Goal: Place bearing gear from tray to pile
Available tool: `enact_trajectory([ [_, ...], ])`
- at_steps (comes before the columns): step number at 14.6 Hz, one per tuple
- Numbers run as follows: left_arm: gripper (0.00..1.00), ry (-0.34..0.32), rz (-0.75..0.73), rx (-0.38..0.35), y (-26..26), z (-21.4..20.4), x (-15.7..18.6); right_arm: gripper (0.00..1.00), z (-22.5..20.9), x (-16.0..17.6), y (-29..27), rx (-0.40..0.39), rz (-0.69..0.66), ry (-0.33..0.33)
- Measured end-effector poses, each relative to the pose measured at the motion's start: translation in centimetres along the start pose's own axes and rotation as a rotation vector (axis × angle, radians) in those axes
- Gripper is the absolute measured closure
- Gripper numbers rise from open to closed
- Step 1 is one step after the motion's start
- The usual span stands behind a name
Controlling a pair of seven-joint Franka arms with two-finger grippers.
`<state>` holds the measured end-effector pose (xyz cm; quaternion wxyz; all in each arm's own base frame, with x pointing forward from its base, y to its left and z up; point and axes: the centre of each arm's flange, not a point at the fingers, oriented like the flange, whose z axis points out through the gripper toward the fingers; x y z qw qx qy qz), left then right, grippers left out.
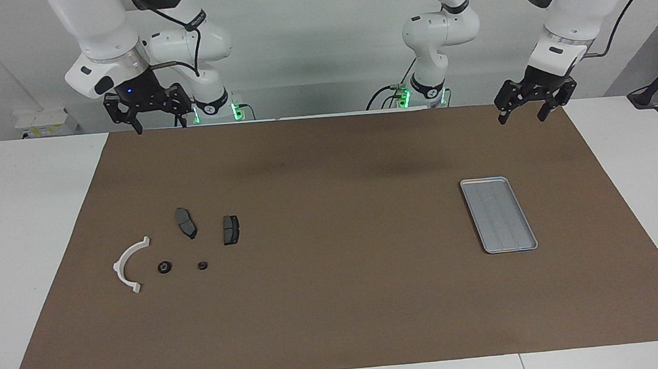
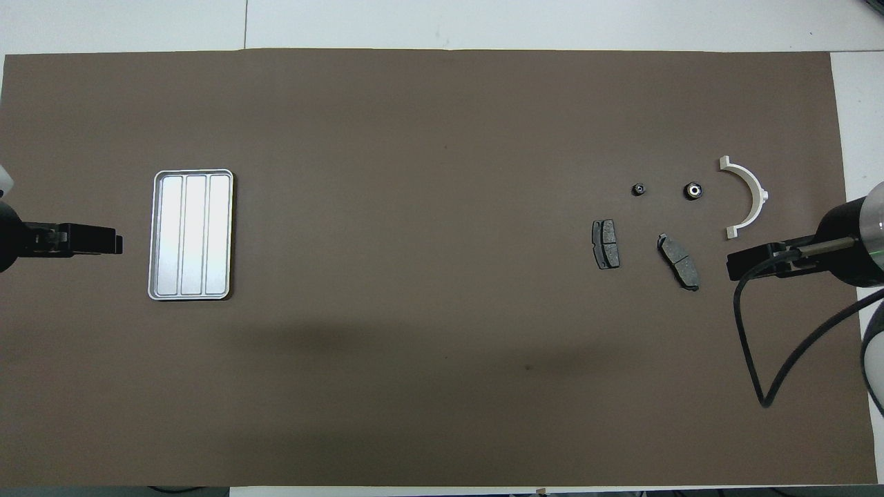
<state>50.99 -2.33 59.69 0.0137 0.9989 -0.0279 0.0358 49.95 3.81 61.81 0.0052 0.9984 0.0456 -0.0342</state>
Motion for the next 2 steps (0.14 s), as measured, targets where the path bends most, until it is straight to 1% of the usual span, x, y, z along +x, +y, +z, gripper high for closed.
enact_trajectory([
  [2, 0.00, -0.002, 0.002, 0.000, 0.12, 0.02, -0.02, 0.00, 0.01, -0.02, 0.00, 0.000, 0.000, -0.002],
])
